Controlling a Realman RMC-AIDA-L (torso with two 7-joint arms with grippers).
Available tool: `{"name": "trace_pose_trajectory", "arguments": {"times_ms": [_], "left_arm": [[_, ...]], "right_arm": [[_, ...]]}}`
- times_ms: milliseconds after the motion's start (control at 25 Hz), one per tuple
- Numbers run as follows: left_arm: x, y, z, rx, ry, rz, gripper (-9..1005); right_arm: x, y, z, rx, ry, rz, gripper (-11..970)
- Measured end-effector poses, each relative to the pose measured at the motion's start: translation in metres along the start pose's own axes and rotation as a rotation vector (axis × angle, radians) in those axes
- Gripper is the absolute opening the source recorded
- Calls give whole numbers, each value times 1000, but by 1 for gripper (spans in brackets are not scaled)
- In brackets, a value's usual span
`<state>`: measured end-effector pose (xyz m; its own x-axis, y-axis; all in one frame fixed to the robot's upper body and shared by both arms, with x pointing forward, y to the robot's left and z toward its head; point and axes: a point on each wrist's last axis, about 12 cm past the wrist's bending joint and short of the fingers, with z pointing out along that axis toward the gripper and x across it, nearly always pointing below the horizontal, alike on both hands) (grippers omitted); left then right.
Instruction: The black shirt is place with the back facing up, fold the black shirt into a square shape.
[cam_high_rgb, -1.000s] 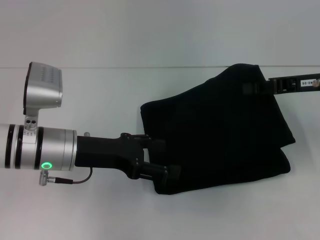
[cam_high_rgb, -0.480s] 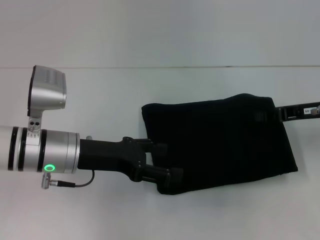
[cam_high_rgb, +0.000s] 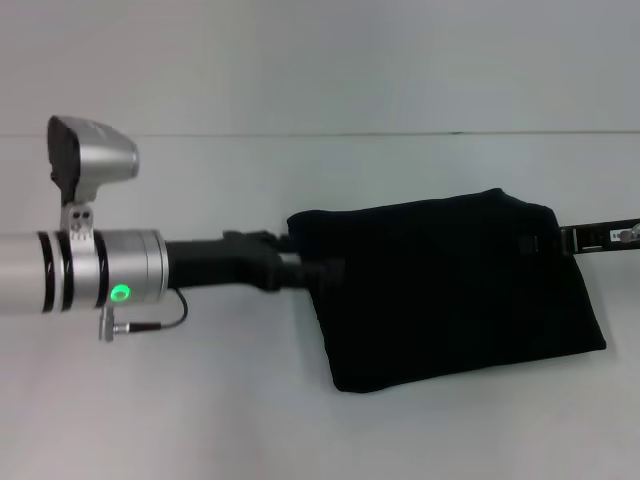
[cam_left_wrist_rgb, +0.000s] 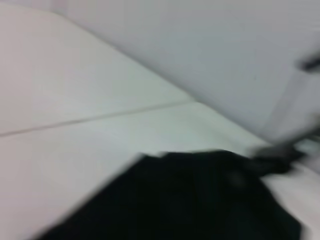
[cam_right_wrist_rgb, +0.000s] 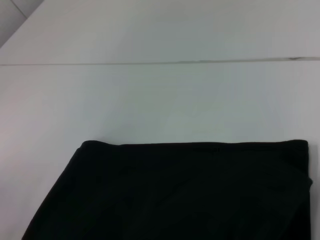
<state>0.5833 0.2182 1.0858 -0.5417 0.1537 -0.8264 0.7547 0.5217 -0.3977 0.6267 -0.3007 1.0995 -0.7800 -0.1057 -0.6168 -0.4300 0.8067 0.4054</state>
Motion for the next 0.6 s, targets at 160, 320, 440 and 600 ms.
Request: {"name": "trace_pose_trajectory", "arguments": {"times_ms": [160,320,440,600], "left_arm": [[-14,18,3,-138,-30,-149,821],[-24,29,4,-215,-60,-292,816],[-25,37,7,-278,-66,-380,812],[-22,41,16,-310,-49,-461,807]], "right_arm": [[-1,-1,-3,0,-14,19,167],[-1,-8,-14,-4,-49,51,273],[-3,-13,-26,-12,-86,72,419],[-7,-18,-41,-17,-131,88,509]]}}
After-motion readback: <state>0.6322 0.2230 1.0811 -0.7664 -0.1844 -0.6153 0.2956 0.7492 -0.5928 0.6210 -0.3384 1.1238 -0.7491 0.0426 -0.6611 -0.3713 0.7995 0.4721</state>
